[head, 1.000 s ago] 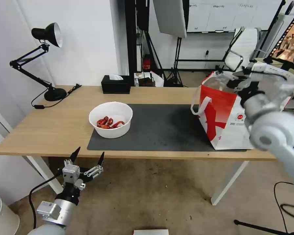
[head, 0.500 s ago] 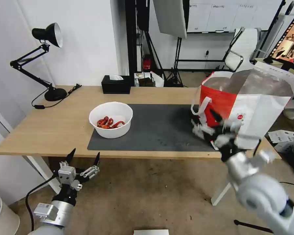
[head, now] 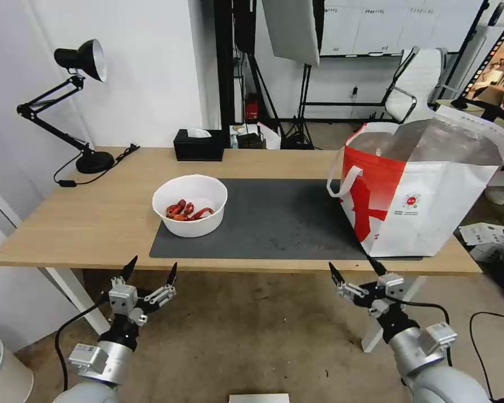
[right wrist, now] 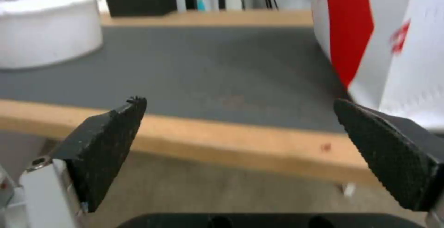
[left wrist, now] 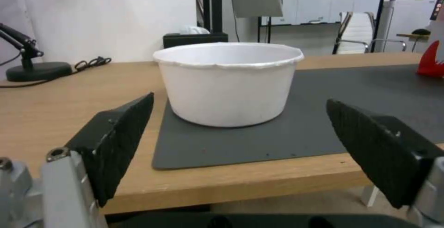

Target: Pick up the trash from the table and place it into the takeout bag.

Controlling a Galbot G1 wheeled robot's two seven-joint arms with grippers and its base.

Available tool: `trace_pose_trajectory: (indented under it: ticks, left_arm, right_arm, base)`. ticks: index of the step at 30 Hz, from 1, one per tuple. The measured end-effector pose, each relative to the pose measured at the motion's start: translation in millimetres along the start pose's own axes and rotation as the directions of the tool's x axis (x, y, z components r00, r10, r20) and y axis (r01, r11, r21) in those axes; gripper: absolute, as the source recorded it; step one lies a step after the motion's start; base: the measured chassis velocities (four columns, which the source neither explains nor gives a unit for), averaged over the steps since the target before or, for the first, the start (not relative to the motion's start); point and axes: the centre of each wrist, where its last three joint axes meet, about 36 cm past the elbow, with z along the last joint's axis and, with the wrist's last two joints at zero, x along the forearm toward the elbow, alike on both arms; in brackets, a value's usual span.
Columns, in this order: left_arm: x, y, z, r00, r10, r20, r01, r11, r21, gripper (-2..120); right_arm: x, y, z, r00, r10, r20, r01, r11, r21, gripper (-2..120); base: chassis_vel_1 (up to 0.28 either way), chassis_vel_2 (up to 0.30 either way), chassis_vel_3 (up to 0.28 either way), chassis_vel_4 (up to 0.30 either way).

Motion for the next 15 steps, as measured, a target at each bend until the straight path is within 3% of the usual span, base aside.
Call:
trace_pose_trajectory:
  ticks: [15]
  left_arm:
    - [3.2, -0.1, -2.7, 1.000, -0.003, 0.001, 0.003, 1.000, 0.000, 100]
  right_arm:
    - [1.1, 11.0, 3.4, 0.999, 0.001, -0.038, -0.002, 1.000, -0.030, 100]
  base:
    - [0.000, 0.000, 0.000, 0.000]
